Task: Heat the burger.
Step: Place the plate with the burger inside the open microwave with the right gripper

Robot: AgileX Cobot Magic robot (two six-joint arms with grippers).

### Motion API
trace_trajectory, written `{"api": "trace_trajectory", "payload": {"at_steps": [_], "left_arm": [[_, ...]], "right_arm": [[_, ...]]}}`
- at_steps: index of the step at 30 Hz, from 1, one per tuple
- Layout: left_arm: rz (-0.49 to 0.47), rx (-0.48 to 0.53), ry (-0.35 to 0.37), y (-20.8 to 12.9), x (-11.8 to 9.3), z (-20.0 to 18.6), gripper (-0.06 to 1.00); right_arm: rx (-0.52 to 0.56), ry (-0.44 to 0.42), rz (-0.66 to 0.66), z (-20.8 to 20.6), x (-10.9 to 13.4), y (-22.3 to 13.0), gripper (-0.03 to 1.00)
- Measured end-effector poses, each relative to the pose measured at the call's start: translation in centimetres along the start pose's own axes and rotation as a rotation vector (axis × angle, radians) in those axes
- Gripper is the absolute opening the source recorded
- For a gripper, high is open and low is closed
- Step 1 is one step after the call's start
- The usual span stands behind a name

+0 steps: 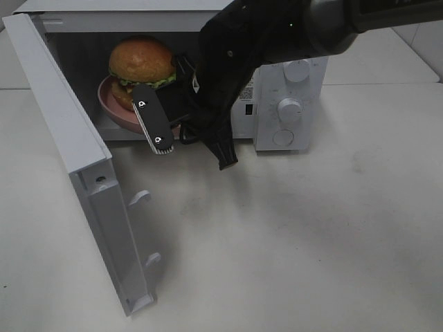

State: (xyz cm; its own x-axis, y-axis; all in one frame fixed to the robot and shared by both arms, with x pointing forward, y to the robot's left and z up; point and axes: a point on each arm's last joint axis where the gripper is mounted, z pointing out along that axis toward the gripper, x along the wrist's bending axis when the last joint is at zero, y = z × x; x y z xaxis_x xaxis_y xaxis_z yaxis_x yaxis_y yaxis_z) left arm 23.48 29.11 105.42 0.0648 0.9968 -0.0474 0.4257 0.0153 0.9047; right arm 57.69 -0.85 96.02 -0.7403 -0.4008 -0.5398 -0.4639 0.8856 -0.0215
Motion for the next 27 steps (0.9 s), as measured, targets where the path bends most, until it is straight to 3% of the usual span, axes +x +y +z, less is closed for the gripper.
{"api": "trace_trajectory", "payload": {"at_steps": [13, 27], "left_arm": [[0.000, 0.000, 0.000, 0.0, 0.0, 0.0, 0.97], [0.000, 0.000, 0.000, 0.0, 0.0, 0.0, 0.97]], "right_arm": [[0.029, 0.000, 0.076, 2.1, -2.3, 0.8, 0.06], [0.067, -0.066, 0.134, 3.9, -5.0, 1.2, 0.06]]}}
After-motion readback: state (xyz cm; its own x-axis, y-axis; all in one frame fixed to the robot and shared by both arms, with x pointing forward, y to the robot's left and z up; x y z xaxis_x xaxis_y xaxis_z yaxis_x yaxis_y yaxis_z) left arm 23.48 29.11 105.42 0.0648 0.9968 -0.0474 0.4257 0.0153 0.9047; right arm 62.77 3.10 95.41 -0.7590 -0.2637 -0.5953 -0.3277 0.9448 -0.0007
